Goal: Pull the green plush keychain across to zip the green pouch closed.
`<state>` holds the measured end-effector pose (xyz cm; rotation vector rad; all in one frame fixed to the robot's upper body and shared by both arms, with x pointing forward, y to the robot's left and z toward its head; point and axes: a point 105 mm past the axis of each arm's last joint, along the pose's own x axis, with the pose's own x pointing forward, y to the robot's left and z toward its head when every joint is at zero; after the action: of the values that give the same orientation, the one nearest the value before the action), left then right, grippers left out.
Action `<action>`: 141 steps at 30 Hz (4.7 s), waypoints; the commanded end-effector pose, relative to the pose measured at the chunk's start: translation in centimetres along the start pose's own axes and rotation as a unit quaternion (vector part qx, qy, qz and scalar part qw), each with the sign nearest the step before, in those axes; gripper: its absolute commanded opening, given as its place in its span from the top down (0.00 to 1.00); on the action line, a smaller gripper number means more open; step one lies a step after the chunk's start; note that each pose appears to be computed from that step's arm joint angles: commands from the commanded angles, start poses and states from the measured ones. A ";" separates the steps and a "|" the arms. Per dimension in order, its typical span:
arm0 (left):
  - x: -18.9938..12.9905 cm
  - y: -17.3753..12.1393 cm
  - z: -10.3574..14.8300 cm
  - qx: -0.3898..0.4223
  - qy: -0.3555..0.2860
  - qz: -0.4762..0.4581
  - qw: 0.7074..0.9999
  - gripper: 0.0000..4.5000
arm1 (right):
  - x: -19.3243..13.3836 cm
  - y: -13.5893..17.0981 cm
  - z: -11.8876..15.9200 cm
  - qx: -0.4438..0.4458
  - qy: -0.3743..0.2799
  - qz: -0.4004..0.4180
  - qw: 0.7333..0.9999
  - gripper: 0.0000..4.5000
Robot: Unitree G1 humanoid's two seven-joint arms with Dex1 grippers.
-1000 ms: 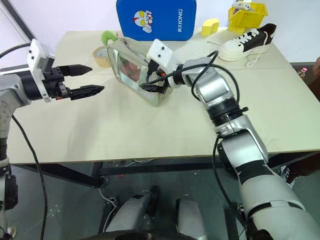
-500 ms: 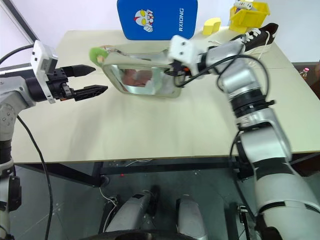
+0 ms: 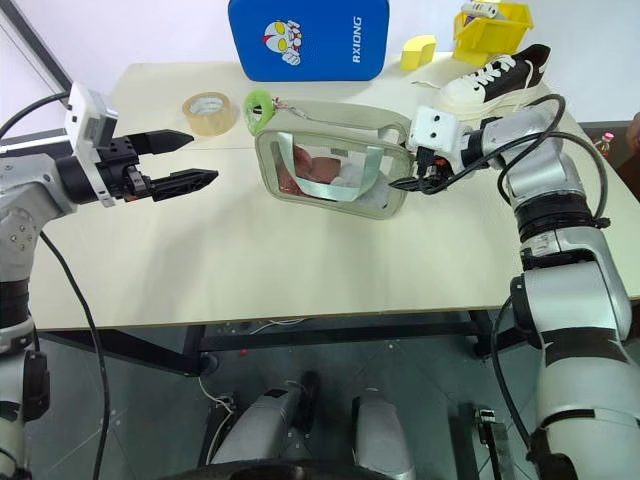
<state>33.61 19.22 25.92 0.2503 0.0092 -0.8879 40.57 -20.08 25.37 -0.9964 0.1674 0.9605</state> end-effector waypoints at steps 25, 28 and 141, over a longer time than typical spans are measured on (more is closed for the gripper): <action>0.0 -0.1 1.3 0.021 -0.008 0.011 1.000 0.00 | 7.4 0.3 11.8 -0.005 -0.113 0.004 0.994 0.71; -0.2 0.2 1.2 0.021 -0.008 0.020 1.000 0.00 | 7.1 0.2 12.4 -0.016 -0.128 0.004 0.992 0.99; 4.1 4.6 -1.6 0.001 -0.010 0.019 1.000 0.76 | 0.9 7.3 7.9 0.019 -0.110 0.020 0.994 1.00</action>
<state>40.11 19.10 22.39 0.2310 0.0625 -0.8514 33.61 -12.46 23.65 -0.8333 0.0660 1.0952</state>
